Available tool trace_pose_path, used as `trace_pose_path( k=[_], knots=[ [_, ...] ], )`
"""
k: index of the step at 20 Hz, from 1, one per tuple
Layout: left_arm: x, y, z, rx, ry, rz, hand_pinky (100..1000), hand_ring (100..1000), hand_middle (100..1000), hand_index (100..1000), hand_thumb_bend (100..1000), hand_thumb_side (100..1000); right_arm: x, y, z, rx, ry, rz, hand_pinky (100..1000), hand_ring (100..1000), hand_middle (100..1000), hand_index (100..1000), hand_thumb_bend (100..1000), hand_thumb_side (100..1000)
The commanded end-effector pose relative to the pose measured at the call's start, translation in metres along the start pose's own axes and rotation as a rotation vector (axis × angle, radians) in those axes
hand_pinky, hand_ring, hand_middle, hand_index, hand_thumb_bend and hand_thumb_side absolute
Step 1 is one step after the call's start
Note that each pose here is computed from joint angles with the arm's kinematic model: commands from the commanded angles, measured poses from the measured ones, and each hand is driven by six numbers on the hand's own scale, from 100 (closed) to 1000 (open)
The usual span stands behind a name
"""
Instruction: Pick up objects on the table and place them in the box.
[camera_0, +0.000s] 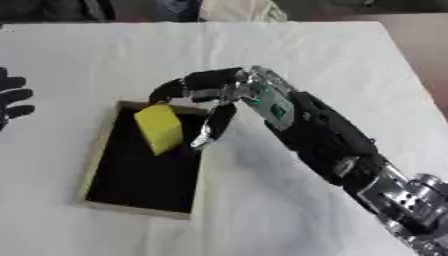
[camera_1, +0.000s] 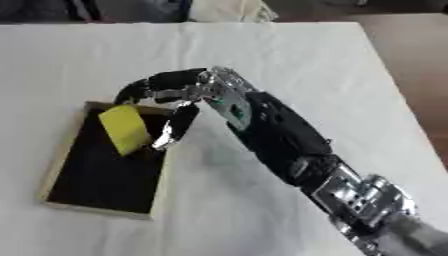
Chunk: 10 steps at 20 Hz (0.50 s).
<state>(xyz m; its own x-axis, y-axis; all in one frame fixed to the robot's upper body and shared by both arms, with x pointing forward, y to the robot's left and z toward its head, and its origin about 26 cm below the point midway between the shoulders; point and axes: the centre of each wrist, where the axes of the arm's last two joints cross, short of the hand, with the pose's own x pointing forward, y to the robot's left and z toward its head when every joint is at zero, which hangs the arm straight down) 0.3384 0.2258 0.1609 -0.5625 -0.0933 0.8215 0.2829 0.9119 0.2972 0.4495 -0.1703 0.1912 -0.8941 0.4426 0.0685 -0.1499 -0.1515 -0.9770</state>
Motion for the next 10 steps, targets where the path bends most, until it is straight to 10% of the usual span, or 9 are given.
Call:
trace_pose_path(
  k=[1, 10],
  knots=[
    [0.006, 0.003, -0.003, 0.007, -0.019, -0.012, 808, 824, 780, 904, 372, 661, 0.000, -0.018, 0.014, -0.036, 0.011, 0.059, 901, 893, 1000, 1000, 614, 653],
    [0.005, 0.008, 0.000, 0.043, -0.016, -0.019, 815, 824, 780, 903, 374, 653, 0.007, -0.044, 0.057, -0.180, 0.017, 0.057, 875, 872, 974, 1000, 560, 601]
  ],
)
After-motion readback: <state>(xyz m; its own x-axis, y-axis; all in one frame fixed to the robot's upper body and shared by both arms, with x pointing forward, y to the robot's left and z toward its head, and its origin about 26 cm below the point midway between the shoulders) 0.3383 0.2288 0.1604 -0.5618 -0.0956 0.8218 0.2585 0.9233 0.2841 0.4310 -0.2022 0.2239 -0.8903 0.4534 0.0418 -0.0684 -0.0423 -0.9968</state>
